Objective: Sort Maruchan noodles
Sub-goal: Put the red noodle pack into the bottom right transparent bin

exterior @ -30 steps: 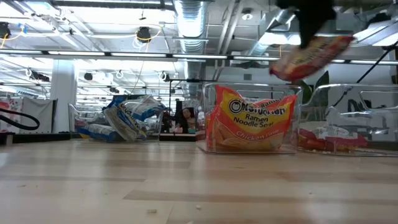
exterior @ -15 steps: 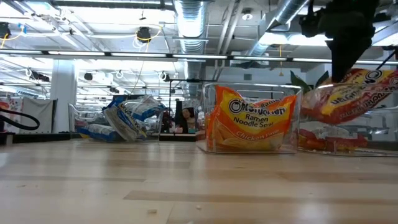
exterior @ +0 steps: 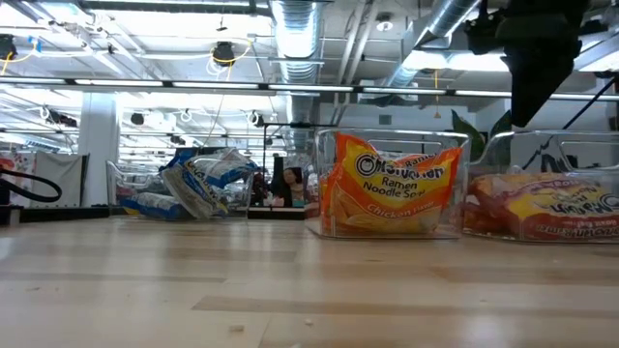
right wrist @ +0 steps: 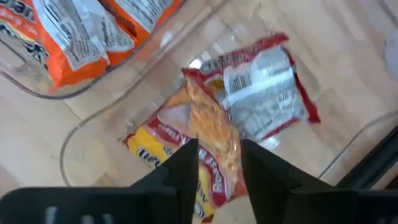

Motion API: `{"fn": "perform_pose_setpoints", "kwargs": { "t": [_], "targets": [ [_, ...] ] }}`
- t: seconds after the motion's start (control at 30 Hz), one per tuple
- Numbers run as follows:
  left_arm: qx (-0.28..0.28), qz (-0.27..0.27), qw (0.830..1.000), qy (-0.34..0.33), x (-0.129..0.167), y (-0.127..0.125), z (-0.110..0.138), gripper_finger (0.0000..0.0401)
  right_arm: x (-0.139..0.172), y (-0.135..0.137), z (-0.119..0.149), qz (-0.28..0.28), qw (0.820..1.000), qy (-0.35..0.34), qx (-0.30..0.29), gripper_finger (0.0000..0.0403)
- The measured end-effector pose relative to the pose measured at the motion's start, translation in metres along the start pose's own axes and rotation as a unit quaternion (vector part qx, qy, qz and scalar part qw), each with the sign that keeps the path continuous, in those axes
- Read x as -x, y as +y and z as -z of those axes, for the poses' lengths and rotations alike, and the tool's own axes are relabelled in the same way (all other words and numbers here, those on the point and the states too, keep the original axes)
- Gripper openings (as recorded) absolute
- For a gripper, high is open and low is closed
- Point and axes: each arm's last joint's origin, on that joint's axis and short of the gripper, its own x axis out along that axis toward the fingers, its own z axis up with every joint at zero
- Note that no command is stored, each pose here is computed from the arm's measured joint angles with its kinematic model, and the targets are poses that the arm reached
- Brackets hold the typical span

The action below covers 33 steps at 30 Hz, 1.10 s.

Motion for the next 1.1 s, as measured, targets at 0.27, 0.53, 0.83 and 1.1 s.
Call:
{"fn": "perform_pose_setpoints", "kwargs": {
  "t": [0.27, 0.53, 0.83, 1.1],
  "targets": [
    [-0.007, -0.003, 1.0, 0.003, 0.0, 0.0, 0.001, 0.0, 0.004, 0.02, -0.021, -0.025, 0.983, -0.17, 0.068, 0.0177],
    [-0.032, -0.061, 0.996, 0.053, -0.017, 0.012, 0.031, 0.0, -0.003, 0.015, -0.035, -0.025, 0.962, -0.256, 0.087, 0.0175],
    [0.032, 0.148, 0.987, -0.063, -0.066, 0.047, 0.063, 0.0, -0.035, 0.009, -0.039, -0.125, 0.916, -0.369, 0.094, 0.0175],
    [0.046, 0.187, 0.975, -0.112, -0.063, 0.063, 0.075, 0.0, -0.054, 0.015, -0.051, -0.211, 0.815, -0.529, 0.11, 0.0175]
  ]
}}
